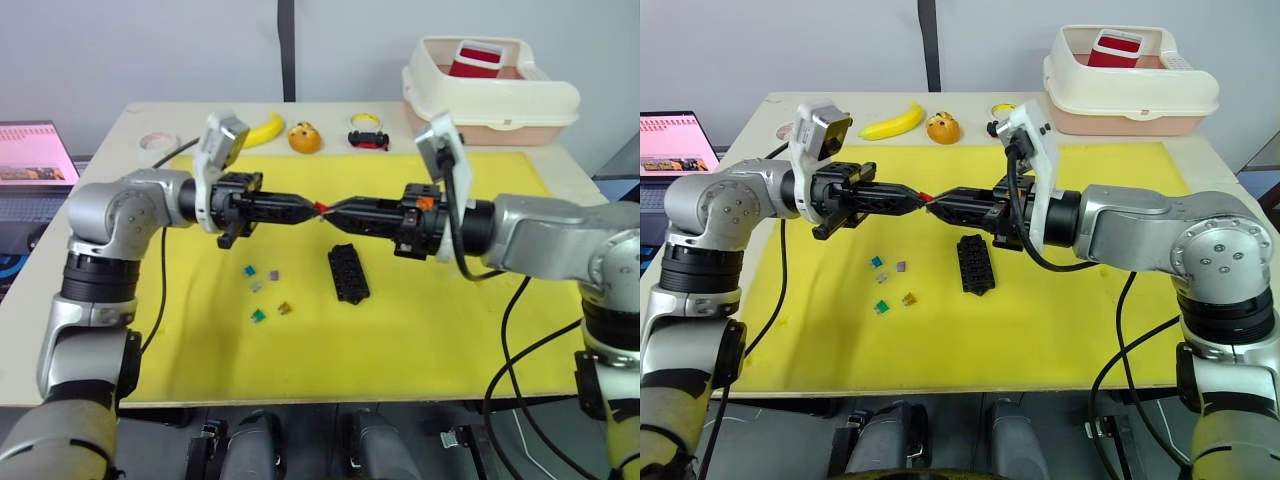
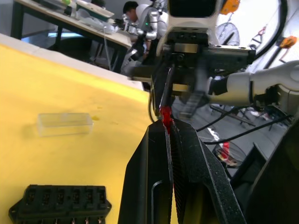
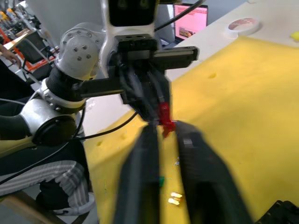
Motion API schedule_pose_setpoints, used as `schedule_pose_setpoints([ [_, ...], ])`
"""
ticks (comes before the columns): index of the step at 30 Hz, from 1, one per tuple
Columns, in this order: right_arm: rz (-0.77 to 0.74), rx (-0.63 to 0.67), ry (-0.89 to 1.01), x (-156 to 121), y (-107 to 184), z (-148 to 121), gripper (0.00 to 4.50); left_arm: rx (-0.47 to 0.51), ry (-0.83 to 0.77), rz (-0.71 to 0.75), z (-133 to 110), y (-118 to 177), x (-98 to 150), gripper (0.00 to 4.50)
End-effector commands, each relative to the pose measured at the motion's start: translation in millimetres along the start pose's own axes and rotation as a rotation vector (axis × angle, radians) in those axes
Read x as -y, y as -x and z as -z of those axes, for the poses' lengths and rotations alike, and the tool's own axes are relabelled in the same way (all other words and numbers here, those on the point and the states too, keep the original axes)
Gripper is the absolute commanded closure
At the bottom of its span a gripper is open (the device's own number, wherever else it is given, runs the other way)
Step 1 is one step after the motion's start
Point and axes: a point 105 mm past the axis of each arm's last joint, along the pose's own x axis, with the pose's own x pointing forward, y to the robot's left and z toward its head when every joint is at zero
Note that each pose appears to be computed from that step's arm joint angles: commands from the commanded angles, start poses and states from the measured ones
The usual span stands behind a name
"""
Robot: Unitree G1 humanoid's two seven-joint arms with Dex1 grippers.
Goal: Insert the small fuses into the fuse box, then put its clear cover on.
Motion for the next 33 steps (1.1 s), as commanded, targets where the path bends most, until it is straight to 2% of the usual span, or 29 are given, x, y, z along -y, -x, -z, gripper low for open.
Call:
schedule_pose_setpoints([
  [1,-0.023,0.039,0.054,-7.3,2.5,-14.0,4.47,-0.002,-0.051,0.01,-6.4,-3.3,4.7,4.5],
  [10,-0.005,0.029,0.073,-5.3,3.8,-14.0,4.47,-0.007,-0.055,0.002,-6.2,-3.3,2.1,4.5],
  [13,0.0,0.015,0.099,-4.8,6.4,-14.5,4.5,-0.028,-0.07,-0.015,-5.7,-1.5,0.2,3.51],
  [16,0.004,-0.006,0.131,-3.6,8.5,-14.0,4.5,-0.054,-0.095,-0.028,-5.2,0.7,-0.4,1.95],
  [19,0.021,-0.068,0.219,1.3,13.5,-8.9,4.5,-0.151,-0.143,-0.035,5.2,6.6,0.4,0.35],
  [20,0.033,-0.092,0.271,4.4,16.1,-6.2,4.5,-0.201,-0.17,-0.038,12.5,8.8,0.0,0.03],
  [22,0.057,-0.145,0.36,13.4,21.0,1.5,4.5,-0.3,-0.222,-0.044,29.4,12.1,-2.9,0.03],
  [24,0.062,-0.178,0.412,20.5,23.7,7.2,4.5,-0.356,-0.256,-0.038,39.9,13.2,-4.3,0.03],
  [33,-0.064,-0.311,0.503,36.7,29.5,53.9,4.5,-0.444,-0.379,-0.104,72.3,3.5,-20.2,0.03],
])
